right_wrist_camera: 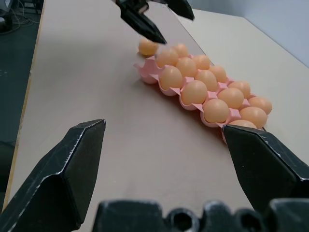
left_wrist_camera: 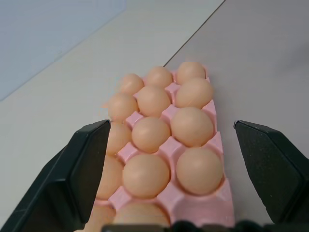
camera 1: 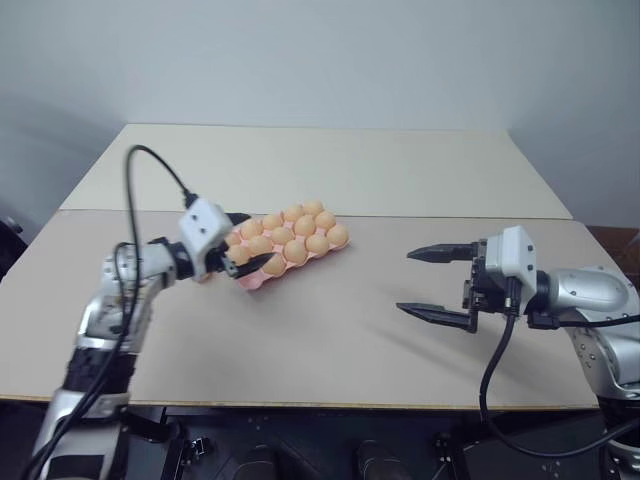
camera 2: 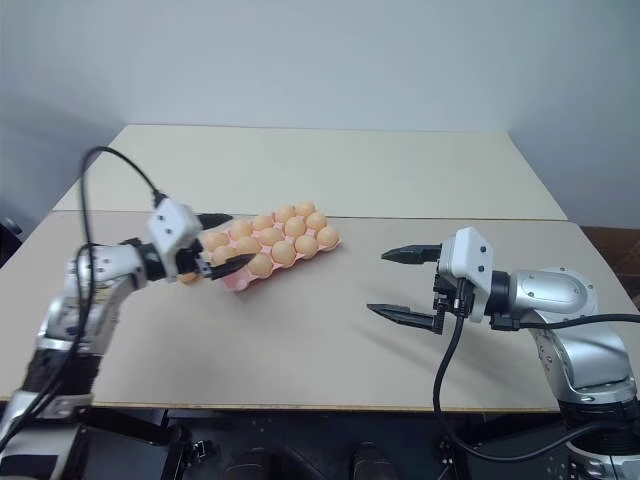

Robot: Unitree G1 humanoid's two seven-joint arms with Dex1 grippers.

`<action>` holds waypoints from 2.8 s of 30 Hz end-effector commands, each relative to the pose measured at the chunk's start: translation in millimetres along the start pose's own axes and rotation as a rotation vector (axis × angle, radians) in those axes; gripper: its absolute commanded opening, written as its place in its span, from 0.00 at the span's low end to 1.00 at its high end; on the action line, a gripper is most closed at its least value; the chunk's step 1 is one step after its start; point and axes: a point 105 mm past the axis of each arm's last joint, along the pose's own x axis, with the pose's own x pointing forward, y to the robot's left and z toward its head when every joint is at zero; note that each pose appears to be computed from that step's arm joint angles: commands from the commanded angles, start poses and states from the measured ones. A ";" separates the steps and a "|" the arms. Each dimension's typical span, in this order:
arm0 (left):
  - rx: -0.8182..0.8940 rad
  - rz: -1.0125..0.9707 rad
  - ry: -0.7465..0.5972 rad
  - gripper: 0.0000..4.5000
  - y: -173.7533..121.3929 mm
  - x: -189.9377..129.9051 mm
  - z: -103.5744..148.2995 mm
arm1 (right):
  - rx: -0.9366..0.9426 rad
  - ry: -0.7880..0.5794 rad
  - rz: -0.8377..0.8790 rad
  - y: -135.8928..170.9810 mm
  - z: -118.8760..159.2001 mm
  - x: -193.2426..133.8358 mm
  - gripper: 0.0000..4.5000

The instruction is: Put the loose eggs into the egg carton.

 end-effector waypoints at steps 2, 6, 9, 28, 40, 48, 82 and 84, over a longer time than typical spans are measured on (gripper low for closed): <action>0.038 -0.047 -0.036 0.99 2.4 -54.6 14.6 | -0.020 -0.023 0.002 -0.6 8.8 -5.0 1.00; -0.058 -0.100 0.041 0.99 -6.6 -98.7 1.2 | -0.005 -0.018 0.022 0.7 7.1 -7.1 1.00; -0.076 -0.128 0.106 0.99 -15.0 -120.1 -9.2 | 0.006 -0.015 0.037 2.1 5.7 -9.4 1.00; -0.174 0.223 0.160 0.99 14.6 -97.8 -38.6 | -0.005 -0.018 0.052 1.8 11.8 -10.1 1.00; -0.255 0.335 0.222 0.99 34.1 -20.1 -92.6 | -0.030 -0.035 0.050 4.7 19.7 -7.8 1.00; -0.329 0.347 0.295 0.86 38.9 0.3 -117.3 | -0.053 -0.043 0.033 9.8 26.8 -10.1 1.00; -0.080 -0.096 0.041 1.00 -6.1 47.5 -26.8 | -0.049 -0.055 -0.003 11.0 29.2 -8.6 1.00; -0.066 -0.090 -0.005 1.00 -3.6 43.5 -13.7 | -0.047 -0.055 -0.004 11.3 28.9 -8.6 1.00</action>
